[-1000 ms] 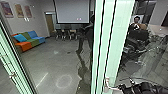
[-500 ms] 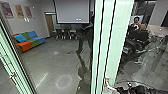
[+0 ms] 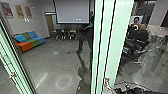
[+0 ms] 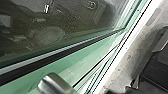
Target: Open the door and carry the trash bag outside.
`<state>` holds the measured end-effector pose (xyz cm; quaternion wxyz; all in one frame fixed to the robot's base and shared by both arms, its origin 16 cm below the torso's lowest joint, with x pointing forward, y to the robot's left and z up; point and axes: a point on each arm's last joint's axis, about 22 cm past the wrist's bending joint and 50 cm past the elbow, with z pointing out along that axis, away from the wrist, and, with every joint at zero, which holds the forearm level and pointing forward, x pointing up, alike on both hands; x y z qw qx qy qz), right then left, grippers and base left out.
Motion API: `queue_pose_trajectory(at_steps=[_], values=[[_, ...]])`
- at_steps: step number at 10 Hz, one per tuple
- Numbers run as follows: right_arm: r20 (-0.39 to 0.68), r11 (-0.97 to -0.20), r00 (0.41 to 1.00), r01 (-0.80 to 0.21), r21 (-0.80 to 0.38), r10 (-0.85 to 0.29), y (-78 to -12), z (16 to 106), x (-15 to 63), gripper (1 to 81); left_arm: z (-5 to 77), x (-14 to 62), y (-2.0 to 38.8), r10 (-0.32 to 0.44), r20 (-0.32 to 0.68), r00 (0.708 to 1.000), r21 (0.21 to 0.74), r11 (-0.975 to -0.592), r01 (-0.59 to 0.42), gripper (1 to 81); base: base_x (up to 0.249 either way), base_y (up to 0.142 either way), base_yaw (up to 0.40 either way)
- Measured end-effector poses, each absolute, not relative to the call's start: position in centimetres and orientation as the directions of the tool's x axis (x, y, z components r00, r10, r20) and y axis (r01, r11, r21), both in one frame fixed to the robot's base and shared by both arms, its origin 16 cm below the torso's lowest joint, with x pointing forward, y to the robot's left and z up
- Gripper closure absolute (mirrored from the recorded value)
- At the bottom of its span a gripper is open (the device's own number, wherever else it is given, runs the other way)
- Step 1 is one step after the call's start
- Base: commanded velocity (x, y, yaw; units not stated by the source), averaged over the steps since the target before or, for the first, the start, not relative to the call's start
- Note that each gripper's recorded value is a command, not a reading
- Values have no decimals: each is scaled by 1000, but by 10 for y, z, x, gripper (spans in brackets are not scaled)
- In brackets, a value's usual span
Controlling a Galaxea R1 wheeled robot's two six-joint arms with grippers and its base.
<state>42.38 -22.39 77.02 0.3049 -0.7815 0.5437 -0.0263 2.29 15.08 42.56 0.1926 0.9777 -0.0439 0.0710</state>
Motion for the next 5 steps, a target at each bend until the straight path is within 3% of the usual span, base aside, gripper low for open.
queue_pose_trajectory(at_steps=[5], values=[[-320,-203,417,-822,-533,-851,-219,764,422,10,425,22,151,-58,153,986,371,-922,-112,811,0,0,0]])
